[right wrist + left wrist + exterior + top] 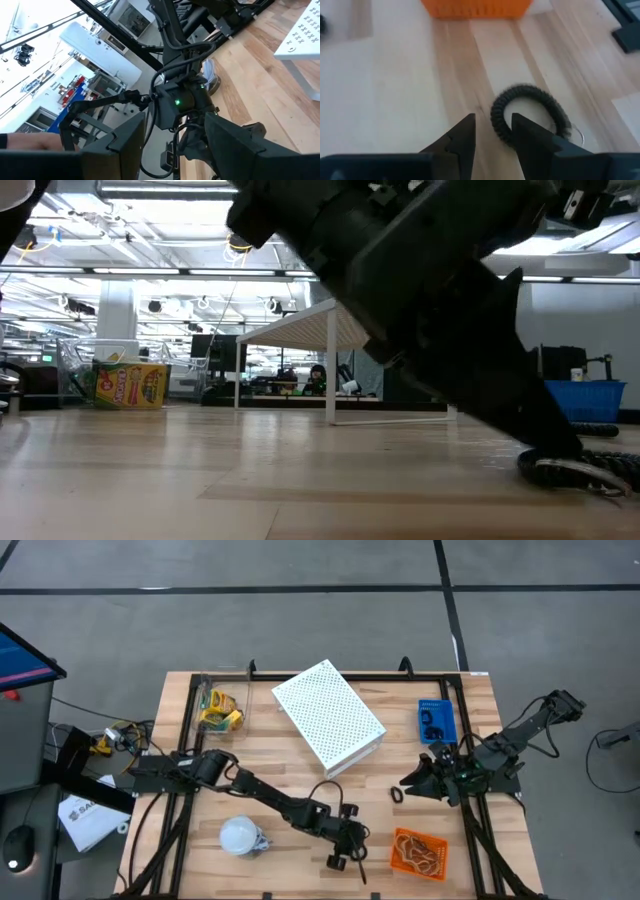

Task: Pick & Place Office Desk Supplies
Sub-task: Put the black spring keychain into the blue bin

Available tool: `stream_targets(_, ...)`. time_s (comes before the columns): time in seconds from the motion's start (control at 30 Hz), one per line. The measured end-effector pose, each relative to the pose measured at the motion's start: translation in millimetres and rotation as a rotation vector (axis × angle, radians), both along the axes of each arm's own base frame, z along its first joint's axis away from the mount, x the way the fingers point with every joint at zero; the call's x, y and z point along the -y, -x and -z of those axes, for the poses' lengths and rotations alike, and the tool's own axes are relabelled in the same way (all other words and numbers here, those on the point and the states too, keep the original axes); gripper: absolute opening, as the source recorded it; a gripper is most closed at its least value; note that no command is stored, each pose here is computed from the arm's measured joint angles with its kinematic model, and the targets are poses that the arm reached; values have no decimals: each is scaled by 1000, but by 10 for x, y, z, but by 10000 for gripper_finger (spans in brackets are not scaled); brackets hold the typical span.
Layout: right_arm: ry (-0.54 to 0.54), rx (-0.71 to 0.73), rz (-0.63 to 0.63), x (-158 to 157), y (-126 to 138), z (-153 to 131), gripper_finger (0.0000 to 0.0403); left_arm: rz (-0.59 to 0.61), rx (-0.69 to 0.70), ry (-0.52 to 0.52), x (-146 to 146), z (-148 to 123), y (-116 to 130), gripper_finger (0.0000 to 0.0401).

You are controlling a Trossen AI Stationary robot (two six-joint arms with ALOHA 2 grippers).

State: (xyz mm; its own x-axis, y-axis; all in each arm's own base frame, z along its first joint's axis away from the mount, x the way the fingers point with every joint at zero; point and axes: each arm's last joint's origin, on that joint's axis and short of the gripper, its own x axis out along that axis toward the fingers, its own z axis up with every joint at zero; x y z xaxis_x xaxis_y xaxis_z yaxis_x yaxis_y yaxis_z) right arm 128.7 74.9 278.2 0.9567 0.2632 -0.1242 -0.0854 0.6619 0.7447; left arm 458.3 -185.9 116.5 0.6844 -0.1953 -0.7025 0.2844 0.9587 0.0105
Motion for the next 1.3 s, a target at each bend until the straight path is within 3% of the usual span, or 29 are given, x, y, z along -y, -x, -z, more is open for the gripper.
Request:
stream_targets(0.3, 1, 0, 6, 2, 0, 1, 202, -27, -20, 30, 53, 85, 66, 99)
stream_targets(0.4, 1, 0, 6, 2, 0, 1, 202, -66, -43, 51, 24, 96, 67, 77)
stream_targets(0.53, 2, 0, 12, 4, -1, 1, 202, -126, -75, 89, -12, 105, 70, 19)
stream_targets(0.63, 5, 2, 39, 11, -3, 1, 202, -160, -92, 124, -23, 101, 71, 15)
stream_targets(0.77, 16, 13, 70, 14, -16, -4, 202, -152, -117, 80, -28, -6, 138, 6)
stream_targets(0.87, 46, 48, 78, 4, -36, -28, 202, -142, -124, 33, -59, -197, 206, 6)
stream_targets(1.07, 140, 187, 69, -43, -108, -127, 202, -111, -29, -6, -172, -937, 369, 6)
stream_targets(1.3, 237, 275, 95, -58, -200, -174, 202, -210, 56, -67, -627, -1716, 647, 5)
